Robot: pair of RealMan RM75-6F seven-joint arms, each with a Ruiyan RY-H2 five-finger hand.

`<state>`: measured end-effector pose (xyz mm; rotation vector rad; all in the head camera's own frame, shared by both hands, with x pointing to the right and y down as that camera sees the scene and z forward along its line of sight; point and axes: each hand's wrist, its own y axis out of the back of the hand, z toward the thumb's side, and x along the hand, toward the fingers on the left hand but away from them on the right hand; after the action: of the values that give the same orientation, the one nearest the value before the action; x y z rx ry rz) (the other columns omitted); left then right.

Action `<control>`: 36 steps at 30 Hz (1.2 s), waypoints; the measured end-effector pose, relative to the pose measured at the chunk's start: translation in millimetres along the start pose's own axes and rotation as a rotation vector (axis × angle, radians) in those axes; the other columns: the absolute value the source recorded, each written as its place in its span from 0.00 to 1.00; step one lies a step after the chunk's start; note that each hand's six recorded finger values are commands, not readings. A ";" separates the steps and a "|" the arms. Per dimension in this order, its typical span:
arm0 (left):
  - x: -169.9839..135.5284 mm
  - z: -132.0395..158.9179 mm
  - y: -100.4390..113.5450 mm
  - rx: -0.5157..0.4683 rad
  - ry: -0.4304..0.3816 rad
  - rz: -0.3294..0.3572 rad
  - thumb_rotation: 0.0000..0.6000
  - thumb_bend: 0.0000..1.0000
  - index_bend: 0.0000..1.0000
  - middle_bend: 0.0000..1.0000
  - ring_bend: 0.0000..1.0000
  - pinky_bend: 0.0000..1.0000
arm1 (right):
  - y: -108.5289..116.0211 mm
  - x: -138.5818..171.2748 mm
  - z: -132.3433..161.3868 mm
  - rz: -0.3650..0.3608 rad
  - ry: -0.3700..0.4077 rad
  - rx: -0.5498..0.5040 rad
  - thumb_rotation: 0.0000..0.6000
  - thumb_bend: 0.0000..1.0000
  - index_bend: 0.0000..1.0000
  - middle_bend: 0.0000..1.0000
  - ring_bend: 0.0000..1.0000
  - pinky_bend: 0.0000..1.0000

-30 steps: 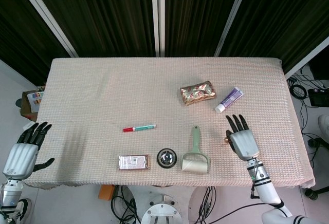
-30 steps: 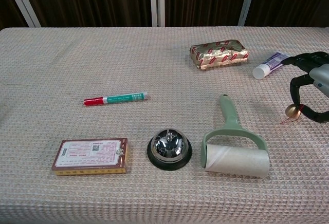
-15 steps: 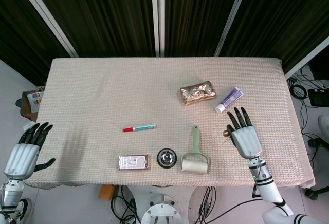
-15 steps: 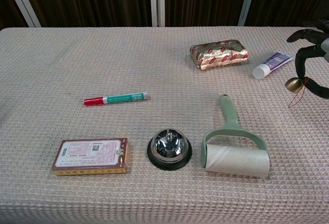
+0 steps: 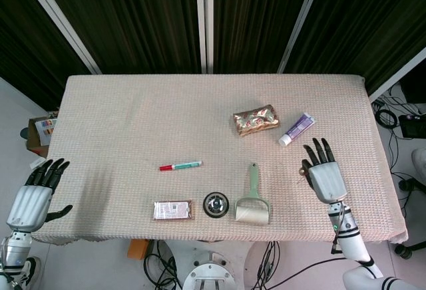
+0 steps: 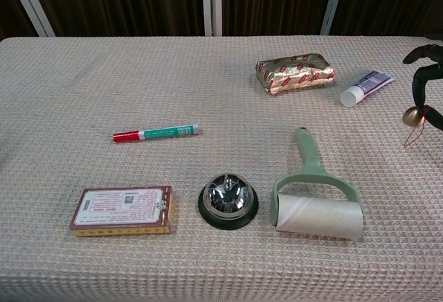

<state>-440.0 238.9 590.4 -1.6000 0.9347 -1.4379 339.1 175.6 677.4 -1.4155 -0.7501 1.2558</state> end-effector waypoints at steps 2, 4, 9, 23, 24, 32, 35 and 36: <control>-0.1 -0.4 0.4 0.002 0.002 0.000 1.00 0.11 0.08 0.07 0.04 0.16 | -1.9 0.8 -1.3 0.009 -0.004 0.043 1.00 0.45 0.92 0.20 0.00 0.00; -0.2 -0.6 0.9 0.000 0.003 0.001 1.00 0.11 0.08 0.07 0.04 0.16 | -4.1 1.9 -2.9 0.021 -0.009 0.082 1.00 0.45 0.92 0.20 0.00 0.00; 0.1 0.0 -0.1 0.002 0.001 -0.004 1.00 0.11 0.08 0.07 0.04 0.16 | -13.2 5.2 -7.3 0.061 -0.020 0.068 1.00 0.45 0.92 0.21 0.00 0.00; -0.3 -0.9 0.1 0.001 0.003 -0.002 1.00 0.11 0.08 0.07 0.04 0.16 | -44.4 10.3 -6.1 0.164 -0.022 0.036 1.00 0.41 0.89 0.20 0.00 0.00; -0.4 -0.9 -0.1 0.001 0.003 -0.002 1.00 0.11 0.08 0.07 0.04 0.16 | -44.6 10.4 -6.3 0.165 -0.023 0.035 1.00 0.39 0.89 0.20 0.00 0.00; -1.1 -1.1 -0.1 0.001 0.003 0.001 1.00 0.11 0.08 0.07 0.04 0.16 | -47.2 13.7 -8.6 0.202 -0.022 0.037 1.00 0.22 0.50 0.08 0.00 0.00; -1.4 -0.9 0.6 0.001 0.002 0.003 1.00 0.11 0.08 0.07 0.04 0.16 | -46.7 15.2 -10.1 0.221 -0.024 0.032 1.00 0.18 0.24 0.03 0.00 0.00; -1.4 -0.8 0.7 0.001 0.002 0.003 1.00 0.11 0.08 0.07 0.04 0.16 | -45.7 15.8 -11.0 0.226 -0.026 0.029 1.00 0.17 0.14 0.01 0.00 0.00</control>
<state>-441.0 239.8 589.2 -1.5957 0.9367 -1.4382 361.8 198.5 715.1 -1.4932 -0.5992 1.4551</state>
